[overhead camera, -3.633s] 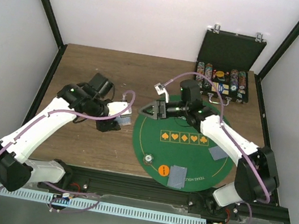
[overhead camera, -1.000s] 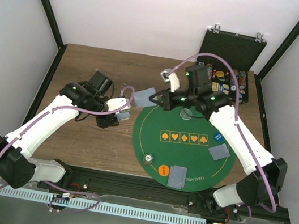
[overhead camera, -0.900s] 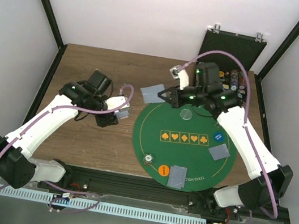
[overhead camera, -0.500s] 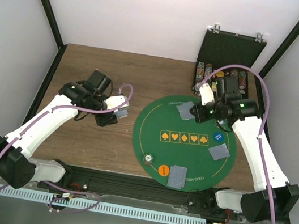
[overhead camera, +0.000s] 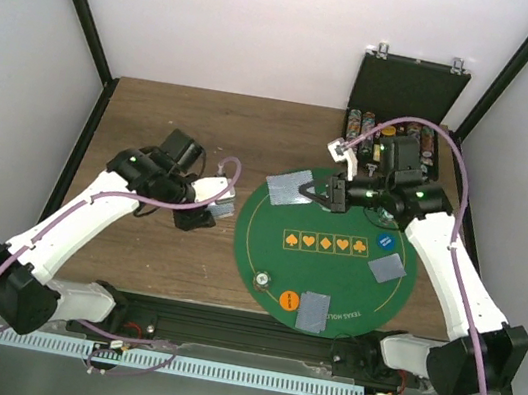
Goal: Distribute texas hold em gaming equipment
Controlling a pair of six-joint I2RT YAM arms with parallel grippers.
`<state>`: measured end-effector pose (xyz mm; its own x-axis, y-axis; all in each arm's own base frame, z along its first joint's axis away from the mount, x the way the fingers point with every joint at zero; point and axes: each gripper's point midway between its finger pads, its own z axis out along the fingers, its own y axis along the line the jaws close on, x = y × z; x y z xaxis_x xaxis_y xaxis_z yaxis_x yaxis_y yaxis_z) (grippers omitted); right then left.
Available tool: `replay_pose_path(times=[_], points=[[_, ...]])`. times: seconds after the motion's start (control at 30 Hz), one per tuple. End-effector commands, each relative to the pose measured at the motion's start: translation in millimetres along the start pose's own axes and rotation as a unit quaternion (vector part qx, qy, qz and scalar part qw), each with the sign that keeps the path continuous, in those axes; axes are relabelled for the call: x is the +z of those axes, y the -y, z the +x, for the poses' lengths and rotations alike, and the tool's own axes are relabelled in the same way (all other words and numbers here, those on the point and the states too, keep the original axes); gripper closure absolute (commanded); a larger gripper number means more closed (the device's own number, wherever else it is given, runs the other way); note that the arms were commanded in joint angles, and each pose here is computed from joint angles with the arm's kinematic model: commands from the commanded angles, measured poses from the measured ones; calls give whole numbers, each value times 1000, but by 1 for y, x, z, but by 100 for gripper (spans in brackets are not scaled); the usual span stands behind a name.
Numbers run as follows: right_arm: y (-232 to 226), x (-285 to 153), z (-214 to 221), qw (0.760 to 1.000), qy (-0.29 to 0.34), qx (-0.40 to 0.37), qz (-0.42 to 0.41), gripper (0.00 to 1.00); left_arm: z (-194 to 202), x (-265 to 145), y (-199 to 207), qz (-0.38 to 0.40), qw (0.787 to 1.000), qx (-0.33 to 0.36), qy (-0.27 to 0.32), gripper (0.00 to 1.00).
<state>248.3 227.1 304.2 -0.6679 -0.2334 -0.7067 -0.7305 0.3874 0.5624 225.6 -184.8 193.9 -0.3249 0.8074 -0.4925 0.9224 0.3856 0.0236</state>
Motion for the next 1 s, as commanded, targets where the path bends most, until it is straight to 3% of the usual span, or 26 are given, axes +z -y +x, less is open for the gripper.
replay_pose_path(times=[0.0, 0.23, 0.97], points=[[-34, 23, -17, 984, 26, 59, -164, 99, -16, -14, 12, 13, 999, 26, 33, 48], [-56, 62, -13, 974, -20, 67, -216, 99, -20, -16, 18, 27, 998, 31, 37, 48], [-42, 103, -13, 978, -51, 118, -167, 99, -26, -19, 22, 37, 998, 35, 47, 47]])
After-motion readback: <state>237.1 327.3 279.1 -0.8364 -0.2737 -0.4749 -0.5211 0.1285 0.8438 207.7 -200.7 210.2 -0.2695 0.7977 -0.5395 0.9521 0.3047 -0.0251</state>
